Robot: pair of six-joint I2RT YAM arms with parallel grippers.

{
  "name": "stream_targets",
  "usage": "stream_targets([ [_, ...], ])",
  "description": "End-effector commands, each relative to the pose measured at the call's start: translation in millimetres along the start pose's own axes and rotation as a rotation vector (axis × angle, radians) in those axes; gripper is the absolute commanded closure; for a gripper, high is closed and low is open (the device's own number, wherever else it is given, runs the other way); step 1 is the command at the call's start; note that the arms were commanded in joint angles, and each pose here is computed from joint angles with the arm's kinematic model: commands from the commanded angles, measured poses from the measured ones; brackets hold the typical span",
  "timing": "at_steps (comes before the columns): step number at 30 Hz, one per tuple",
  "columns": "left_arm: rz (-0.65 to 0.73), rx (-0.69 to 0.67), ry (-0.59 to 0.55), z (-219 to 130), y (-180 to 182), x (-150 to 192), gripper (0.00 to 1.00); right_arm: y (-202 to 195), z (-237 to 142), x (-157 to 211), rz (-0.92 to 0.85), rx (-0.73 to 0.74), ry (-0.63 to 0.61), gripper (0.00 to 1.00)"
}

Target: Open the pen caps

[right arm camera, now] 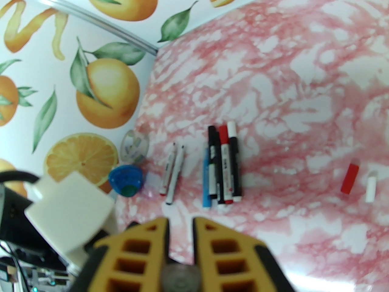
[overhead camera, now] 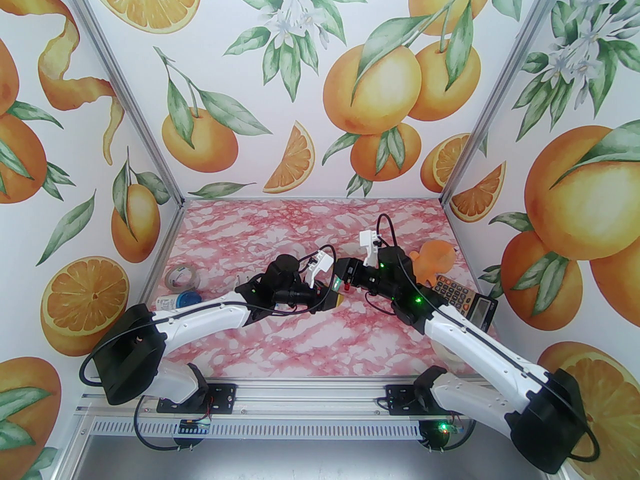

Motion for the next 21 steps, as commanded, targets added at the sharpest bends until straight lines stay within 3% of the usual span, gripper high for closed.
stream_targets([
  [1, 0.004, 0.069, 0.089, -2.8, -4.5, 12.8, 0.95, -0.2, -9.6, -24.9, -0.060, -0.022, -0.145, 0.85],
  [14, 0.008, 0.087, 0.091, -2.3, -7.2, 14.2, 0.95, -5.6, -16.8, -40.7, -0.047, 0.031, -0.196, 0.87],
  [21, 0.037, 0.006, -0.016, -18.3, -10.9, 12.2, 0.95, -17.3, -18.9, -30.7, -0.100, 0.173, -0.108, 0.86],
])
Point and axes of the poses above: each hand's point on the last joint's axis, 136 mm out from that joint toward the fingers, its own z axis out along the fingers, its own y axis along the line the jaws close on, x = y × z, the point moved 10 cm from there along -z, back along the fingers, and after that the axes turned 15 degrees about -z, right-handed, at the moved point
